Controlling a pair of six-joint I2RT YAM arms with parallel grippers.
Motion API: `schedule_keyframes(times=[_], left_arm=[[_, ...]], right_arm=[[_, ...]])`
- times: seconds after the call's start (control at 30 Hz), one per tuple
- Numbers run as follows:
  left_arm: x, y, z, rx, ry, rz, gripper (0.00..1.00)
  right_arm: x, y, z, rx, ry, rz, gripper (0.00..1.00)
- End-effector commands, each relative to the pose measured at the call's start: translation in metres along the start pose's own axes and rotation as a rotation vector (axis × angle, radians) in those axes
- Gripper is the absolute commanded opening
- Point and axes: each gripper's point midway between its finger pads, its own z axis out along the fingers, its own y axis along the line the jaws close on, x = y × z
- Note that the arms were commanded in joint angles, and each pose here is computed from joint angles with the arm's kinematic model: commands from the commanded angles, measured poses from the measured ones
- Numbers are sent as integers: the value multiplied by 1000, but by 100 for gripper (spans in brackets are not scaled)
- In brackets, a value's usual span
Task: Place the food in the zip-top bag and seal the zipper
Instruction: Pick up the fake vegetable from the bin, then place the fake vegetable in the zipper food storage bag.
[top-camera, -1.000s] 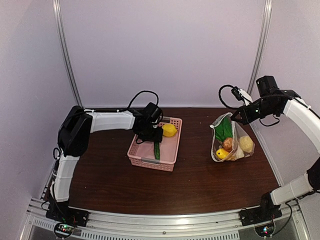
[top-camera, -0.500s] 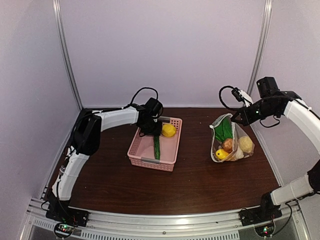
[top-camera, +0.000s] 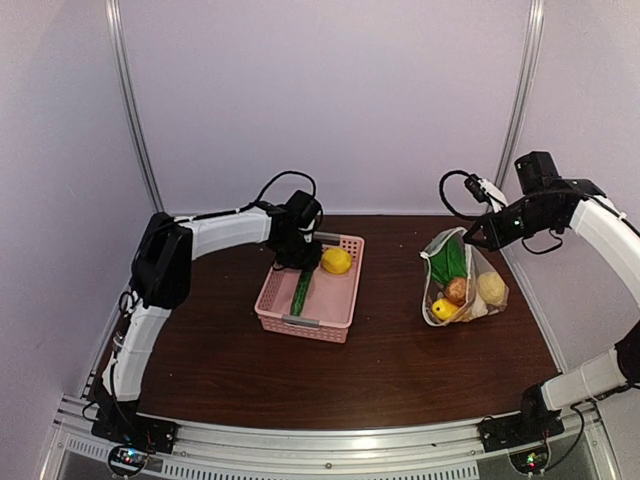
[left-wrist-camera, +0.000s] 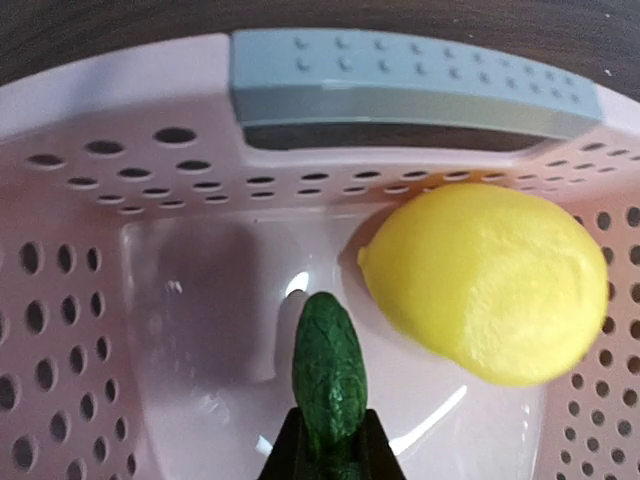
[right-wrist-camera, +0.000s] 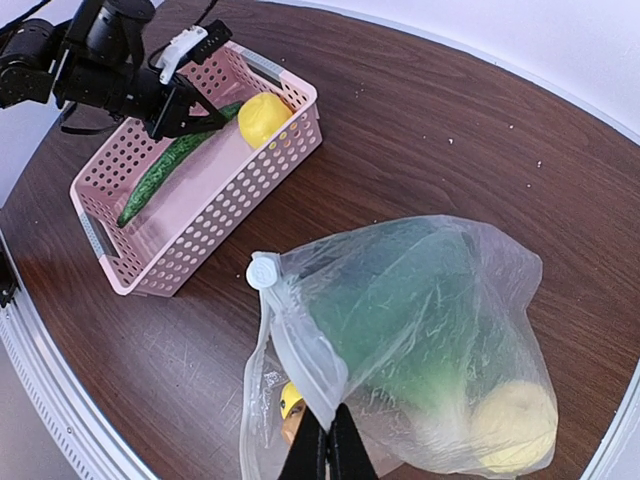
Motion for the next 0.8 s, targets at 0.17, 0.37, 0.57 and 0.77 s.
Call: schedule_keyframes(times=[0.17, 0.37, 0.57, 0.77], left_arm=[[-79, -102, -246, 434, -614, 105, 0], [-50, -187, -354, 723, -1088, 309, 0], [-35, -221, -359, 860, -1170, 289, 0], [-13, -247, -372, 962, -1398, 291, 0]], right_arm=[[-14, 17, -23, -50, -3, 17, 0], [-13, 22, -22, -84, 5, 38, 0], [-12, 25, -21, -101, 6, 52, 0], [-11, 28, -19, -135, 7, 72, 0]])
